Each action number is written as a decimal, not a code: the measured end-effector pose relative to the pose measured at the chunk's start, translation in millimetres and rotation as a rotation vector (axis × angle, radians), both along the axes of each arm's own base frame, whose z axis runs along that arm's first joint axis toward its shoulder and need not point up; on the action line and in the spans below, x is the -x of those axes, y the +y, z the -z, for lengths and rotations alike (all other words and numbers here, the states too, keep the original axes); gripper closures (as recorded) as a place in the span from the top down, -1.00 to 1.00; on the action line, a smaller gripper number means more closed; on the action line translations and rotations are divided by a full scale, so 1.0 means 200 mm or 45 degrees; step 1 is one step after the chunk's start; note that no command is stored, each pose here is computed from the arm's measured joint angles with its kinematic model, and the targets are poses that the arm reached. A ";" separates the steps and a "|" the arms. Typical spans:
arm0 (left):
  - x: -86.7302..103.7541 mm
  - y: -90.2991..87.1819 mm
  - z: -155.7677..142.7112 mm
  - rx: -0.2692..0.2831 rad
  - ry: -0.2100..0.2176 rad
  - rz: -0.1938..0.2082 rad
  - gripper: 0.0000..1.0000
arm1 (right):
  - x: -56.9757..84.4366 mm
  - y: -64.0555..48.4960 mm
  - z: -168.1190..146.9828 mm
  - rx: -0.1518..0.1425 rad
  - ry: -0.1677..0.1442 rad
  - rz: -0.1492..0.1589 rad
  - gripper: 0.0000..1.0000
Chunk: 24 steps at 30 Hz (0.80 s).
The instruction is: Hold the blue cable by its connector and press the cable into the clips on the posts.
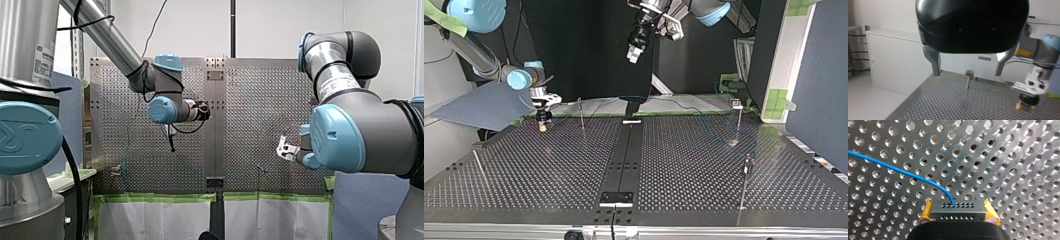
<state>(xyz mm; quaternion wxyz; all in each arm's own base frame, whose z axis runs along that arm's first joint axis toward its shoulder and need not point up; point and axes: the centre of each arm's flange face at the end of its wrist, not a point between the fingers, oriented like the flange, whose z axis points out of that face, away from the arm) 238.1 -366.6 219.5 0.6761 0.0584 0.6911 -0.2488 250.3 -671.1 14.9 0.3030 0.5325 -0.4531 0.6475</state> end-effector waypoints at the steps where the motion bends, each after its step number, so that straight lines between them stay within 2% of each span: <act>1: 0.01 0.01 0.04 -0.012 0.009 0.000 1.00 | 0.00 0.02 -0.01 -0.010 0.000 0.002 -1.00; 5: 0.04 0.04 0.15 -0.058 0.033 0.000 1.00 | -0.01 0.08 -0.07 -0.054 -0.006 0.003 -1.00; 11: 0.10 0.09 0.33 -0.118 0.075 0.017 1.00 | -0.03 0.10 -0.21 -0.072 -0.013 -0.001 -1.00; 16: 0.16 0.13 0.46 -0.146 0.120 0.052 1.00 | -0.03 0.16 -0.29 -0.108 -0.030 0.006 -1.00; 20: 0.21 0.16 0.55 -0.164 0.155 0.072 1.00 | -0.06 0.19 -0.38 -0.089 -0.038 -0.007 -1.00; 24: 0.23 0.18 0.58 -0.171 0.167 0.077 1.00 | -0.07 0.19 -0.41 -0.078 -0.039 -0.011 -1.00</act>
